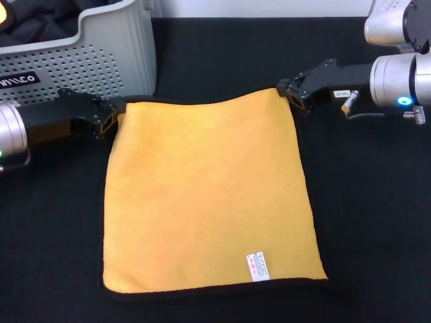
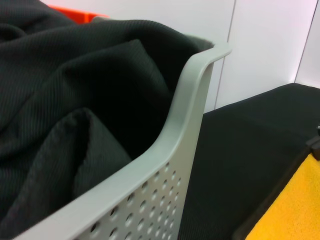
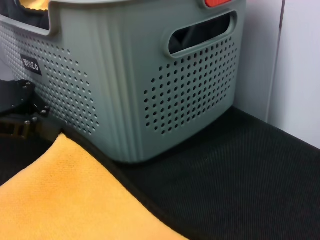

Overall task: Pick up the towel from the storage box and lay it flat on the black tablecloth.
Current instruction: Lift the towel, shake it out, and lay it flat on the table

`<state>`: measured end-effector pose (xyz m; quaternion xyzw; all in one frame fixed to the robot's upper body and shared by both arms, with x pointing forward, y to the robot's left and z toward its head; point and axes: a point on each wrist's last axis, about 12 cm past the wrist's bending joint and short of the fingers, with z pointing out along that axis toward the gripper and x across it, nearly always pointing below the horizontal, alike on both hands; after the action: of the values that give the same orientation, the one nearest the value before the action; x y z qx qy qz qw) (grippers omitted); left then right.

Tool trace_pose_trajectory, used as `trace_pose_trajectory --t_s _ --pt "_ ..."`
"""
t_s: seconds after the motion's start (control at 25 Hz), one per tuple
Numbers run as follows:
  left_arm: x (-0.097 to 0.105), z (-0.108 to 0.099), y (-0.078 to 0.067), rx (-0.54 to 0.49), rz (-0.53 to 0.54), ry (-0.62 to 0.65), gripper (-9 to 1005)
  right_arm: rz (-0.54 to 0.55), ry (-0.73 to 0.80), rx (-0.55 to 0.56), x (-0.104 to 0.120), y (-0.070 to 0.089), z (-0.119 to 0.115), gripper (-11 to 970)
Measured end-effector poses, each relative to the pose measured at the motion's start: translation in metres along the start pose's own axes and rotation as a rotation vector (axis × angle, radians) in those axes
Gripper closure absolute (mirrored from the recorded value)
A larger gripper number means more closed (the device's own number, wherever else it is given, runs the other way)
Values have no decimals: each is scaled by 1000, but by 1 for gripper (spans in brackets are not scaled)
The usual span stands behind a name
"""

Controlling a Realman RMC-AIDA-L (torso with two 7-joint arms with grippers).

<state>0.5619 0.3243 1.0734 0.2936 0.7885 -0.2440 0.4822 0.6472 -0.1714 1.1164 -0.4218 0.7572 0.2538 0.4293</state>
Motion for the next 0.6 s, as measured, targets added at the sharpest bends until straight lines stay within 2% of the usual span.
trace_pose_trajectory --t_s 0.56,0.6 --pt "3 8 -2 -15 -5 10 950 21 6 6 -1 -1 1 948" --pt "4 9 -2 -23 -11 6 950 27 12 10 -1 -1 2 922"
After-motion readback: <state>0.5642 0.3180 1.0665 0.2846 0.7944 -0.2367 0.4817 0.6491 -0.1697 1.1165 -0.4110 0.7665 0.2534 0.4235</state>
